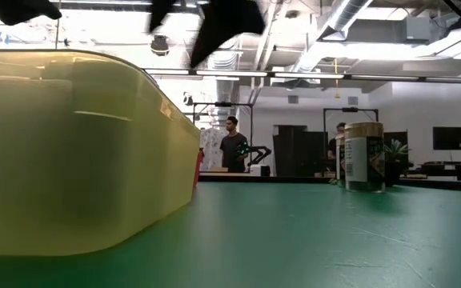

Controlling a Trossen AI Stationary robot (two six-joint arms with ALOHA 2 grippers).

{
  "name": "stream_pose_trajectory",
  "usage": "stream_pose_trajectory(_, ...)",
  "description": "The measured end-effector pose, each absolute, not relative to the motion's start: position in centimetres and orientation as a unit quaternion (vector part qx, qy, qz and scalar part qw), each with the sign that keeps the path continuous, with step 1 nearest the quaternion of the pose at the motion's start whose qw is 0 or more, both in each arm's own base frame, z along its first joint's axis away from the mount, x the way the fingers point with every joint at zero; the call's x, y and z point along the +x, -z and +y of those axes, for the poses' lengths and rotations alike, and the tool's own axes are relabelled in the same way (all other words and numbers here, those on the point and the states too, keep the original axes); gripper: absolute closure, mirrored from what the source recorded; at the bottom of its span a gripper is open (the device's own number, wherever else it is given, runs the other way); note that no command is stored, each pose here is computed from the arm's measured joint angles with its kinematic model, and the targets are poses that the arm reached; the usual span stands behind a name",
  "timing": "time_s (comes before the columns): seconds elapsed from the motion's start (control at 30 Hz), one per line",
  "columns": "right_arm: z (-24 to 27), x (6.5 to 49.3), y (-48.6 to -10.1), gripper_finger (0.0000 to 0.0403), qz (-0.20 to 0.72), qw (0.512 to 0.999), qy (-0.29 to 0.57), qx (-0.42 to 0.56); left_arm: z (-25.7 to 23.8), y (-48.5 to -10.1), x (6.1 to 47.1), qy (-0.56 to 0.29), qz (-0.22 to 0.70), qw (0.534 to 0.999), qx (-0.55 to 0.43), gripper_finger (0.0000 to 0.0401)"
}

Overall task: Sort spices by type
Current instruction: Put the top black seasoning can into the orange bin

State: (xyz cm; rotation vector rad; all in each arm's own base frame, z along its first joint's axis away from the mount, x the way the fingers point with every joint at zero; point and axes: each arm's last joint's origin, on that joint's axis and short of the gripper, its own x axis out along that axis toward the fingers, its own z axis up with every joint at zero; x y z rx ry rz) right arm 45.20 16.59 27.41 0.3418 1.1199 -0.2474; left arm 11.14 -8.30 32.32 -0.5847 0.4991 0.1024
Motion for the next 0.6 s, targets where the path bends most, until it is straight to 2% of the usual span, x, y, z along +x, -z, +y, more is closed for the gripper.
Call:
stream_pose_trajectory(0.23, 18.0, 40.0, -29.3, 0.0116, 0.603, 0.759, 0.201, 0.139, -8.3, -32.3, 11.1, -0.050, 0.245, 0.922, -0.297, 0.0034)
stream_pose_trajectory(0.6, 21.2, 36.1, -32.3, 0.0117, 0.578, 0.763, 0.215, 0.195, -8.3, -32.3, 11.1, -0.050, 0.245, 0.922, -0.295, 0.0034)
